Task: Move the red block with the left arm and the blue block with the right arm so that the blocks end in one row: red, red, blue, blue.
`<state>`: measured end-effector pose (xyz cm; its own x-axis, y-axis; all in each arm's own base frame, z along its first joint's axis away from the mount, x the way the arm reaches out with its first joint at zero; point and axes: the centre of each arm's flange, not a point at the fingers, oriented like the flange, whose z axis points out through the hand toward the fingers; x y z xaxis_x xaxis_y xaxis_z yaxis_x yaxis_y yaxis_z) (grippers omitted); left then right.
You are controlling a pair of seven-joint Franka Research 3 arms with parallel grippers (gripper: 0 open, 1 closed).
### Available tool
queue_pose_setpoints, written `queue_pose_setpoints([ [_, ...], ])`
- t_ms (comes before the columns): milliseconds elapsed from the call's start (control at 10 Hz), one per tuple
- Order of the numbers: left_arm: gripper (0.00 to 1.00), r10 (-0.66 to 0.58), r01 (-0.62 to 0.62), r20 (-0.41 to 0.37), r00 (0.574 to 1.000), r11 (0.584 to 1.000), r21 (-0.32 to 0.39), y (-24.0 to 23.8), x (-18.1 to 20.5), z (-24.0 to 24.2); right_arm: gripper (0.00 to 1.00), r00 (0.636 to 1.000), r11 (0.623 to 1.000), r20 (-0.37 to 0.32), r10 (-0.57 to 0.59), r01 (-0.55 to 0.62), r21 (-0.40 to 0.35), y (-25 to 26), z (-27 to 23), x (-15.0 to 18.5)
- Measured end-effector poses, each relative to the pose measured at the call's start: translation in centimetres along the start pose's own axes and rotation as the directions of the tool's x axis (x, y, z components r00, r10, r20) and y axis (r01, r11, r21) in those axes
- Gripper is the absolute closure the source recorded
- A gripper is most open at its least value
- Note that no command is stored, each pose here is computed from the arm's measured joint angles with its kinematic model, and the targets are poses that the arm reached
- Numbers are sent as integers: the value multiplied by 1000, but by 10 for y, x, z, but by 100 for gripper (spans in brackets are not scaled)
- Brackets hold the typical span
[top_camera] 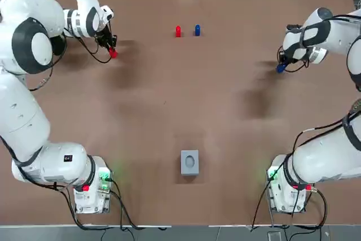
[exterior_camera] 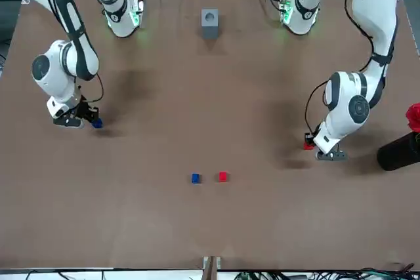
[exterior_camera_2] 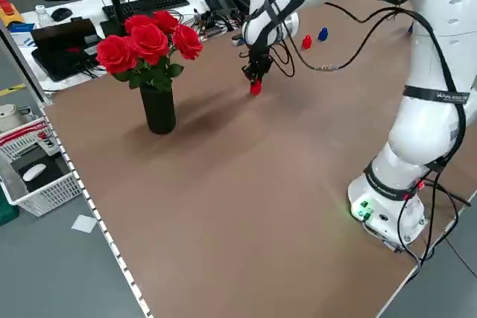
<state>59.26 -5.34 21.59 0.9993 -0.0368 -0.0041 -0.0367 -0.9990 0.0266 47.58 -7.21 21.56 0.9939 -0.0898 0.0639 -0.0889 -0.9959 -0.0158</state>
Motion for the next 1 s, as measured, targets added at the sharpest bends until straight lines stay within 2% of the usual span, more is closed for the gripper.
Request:
queue_pose_setpoints([
  [600,70,65,-68,-50,997,996,-52,59,35,0,70,1000,999,-22,-18,18,38,-45,5,26],
  [1000,70,6,-14,-84,996,996,-89,105,61,1,70,999,998,-34,7,-5,61,-88,7,42],
])
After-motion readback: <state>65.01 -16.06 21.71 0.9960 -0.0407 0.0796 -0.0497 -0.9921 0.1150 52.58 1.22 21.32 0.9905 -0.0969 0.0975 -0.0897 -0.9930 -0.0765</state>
